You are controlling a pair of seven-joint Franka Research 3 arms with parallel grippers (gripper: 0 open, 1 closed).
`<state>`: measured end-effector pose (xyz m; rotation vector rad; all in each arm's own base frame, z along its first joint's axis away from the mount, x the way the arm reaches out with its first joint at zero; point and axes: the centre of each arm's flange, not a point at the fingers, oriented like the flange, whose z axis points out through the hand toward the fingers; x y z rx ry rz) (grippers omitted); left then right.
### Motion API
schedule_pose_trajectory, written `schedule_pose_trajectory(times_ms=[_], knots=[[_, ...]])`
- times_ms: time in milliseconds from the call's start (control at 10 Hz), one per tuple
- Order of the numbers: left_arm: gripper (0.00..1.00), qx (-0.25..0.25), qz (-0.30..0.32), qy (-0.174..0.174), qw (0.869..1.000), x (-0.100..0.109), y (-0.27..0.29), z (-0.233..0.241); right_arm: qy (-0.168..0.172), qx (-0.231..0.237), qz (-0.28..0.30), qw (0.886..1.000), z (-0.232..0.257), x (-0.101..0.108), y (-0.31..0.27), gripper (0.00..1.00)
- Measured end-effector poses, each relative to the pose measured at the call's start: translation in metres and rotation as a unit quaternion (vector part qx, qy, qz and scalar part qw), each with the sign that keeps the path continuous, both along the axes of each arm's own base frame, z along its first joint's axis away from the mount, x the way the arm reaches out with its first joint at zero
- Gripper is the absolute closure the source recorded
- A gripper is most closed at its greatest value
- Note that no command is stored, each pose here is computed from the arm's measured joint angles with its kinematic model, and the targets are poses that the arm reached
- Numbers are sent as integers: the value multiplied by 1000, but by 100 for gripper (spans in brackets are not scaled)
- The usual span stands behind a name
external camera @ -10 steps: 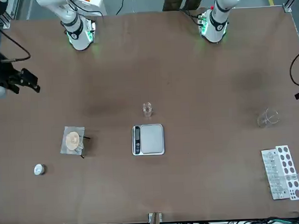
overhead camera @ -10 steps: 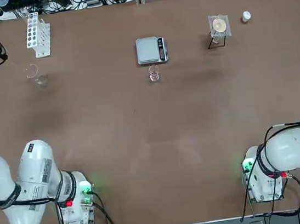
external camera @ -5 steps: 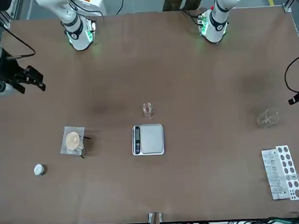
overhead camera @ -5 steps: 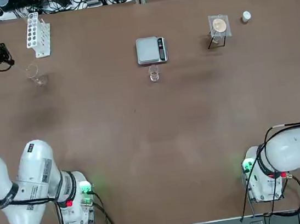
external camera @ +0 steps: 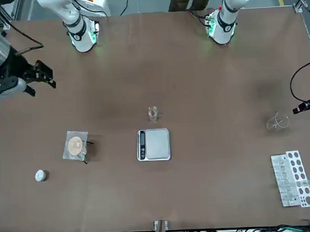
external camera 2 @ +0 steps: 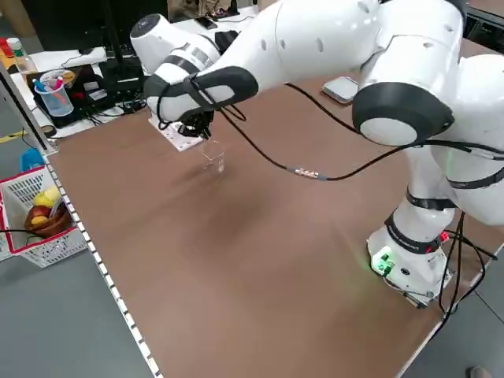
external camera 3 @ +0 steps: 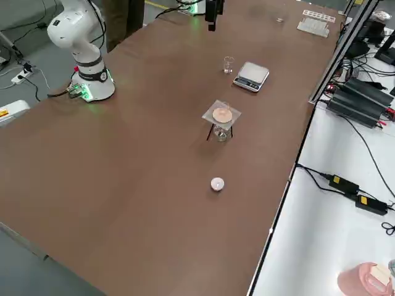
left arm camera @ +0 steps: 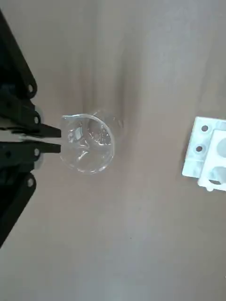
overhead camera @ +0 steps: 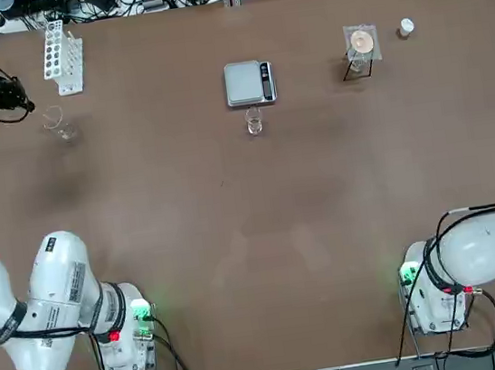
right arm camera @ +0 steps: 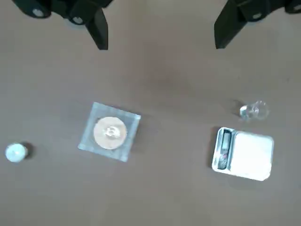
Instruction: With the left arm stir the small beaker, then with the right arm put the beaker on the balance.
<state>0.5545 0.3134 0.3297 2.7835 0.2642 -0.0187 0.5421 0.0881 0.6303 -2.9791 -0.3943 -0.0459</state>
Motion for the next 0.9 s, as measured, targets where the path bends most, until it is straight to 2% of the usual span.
schedule_pose_trajectory(times_ms=[300, 700, 800, 900], knots=[[93, 16, -12, 6, 1000, 4, -2, -19, -12, 31, 130, 991, -18, -4, 45, 0], [91, 6, -6, -1, 1000, 7, -2, -35, -42, 118, 238, 963, -37, -2, 106, 0], [79, 4, -5, -2, 1000, 8, -2, -37, -43, 126, 257, 957, -43, 2, 108, 0], [73, 4, -5, -2, 1000, 8, -2, -37, -43, 130, 271, 953, -48, 4, 108, 0]])
